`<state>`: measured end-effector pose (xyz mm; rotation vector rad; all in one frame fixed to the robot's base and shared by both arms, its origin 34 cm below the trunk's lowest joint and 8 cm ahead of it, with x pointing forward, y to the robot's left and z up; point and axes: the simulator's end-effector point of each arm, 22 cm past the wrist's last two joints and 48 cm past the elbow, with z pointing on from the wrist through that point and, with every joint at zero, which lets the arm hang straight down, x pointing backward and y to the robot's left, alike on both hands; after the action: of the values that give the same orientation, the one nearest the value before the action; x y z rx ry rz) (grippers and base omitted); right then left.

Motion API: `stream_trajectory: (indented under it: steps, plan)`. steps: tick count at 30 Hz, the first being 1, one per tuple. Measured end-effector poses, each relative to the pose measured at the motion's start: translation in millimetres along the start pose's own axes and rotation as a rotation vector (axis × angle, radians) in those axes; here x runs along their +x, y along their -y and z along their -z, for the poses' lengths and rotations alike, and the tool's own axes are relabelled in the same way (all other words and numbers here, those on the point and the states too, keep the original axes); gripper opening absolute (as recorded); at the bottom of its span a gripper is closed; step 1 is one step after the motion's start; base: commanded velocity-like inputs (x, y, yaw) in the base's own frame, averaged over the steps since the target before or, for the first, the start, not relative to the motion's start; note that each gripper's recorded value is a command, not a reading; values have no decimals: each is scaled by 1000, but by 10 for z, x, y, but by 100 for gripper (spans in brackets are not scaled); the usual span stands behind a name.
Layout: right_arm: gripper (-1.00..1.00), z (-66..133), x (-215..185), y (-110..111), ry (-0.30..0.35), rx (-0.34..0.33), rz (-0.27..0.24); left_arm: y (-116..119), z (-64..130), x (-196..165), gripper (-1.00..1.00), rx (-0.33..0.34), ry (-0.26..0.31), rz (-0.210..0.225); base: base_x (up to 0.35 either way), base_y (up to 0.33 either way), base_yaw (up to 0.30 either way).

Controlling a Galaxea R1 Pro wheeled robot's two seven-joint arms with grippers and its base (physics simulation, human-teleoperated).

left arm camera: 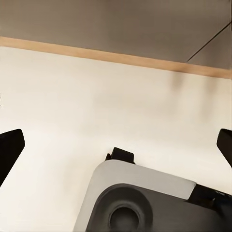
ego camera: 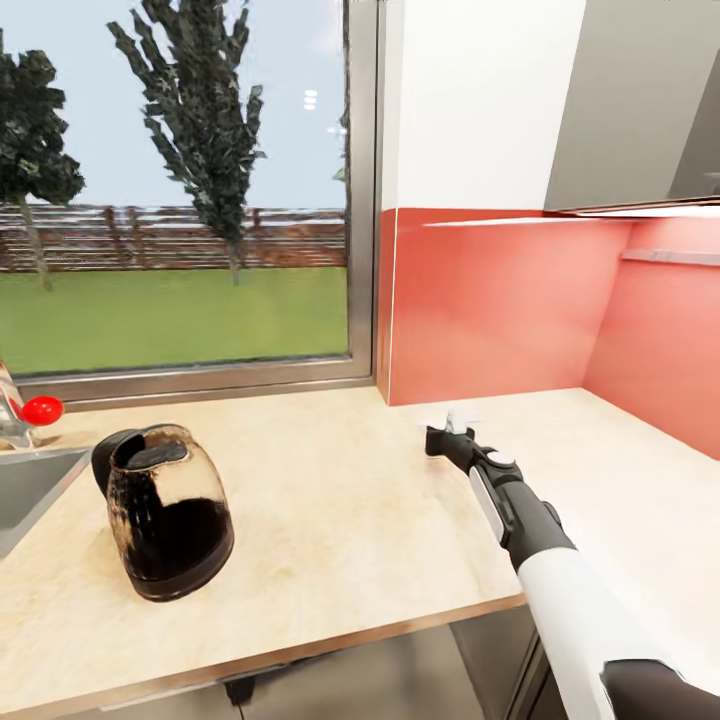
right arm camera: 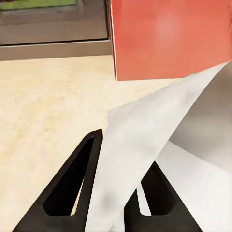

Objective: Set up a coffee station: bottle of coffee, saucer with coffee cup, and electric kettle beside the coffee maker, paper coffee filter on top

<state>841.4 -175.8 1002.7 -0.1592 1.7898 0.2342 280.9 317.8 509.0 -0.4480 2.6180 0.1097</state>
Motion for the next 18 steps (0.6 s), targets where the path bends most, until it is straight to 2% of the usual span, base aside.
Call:
stream_trajectory:
  steps: [5, 10, 13, 18]
  plan:
    - [-100, 180, -571, -38, 98, -2, 20, 1, 69, -34, 100, 0, 0, -1, 0, 0, 0]
    - [-100, 403, -741, -121, 99, -24, 19, 1, 83, -40, 100, 0, -1, -1, 0, 0, 0]
    - [-100, 623, -924, -191, 116, -47, 24, 0, 83, -41, 100, 0, -1, 0, 0, 0, 0]
    - [-100, 766, -897, -211, 52, -54, 7, 3, 96, -46, 100, 1, -1, -1, 0, 0, 0]
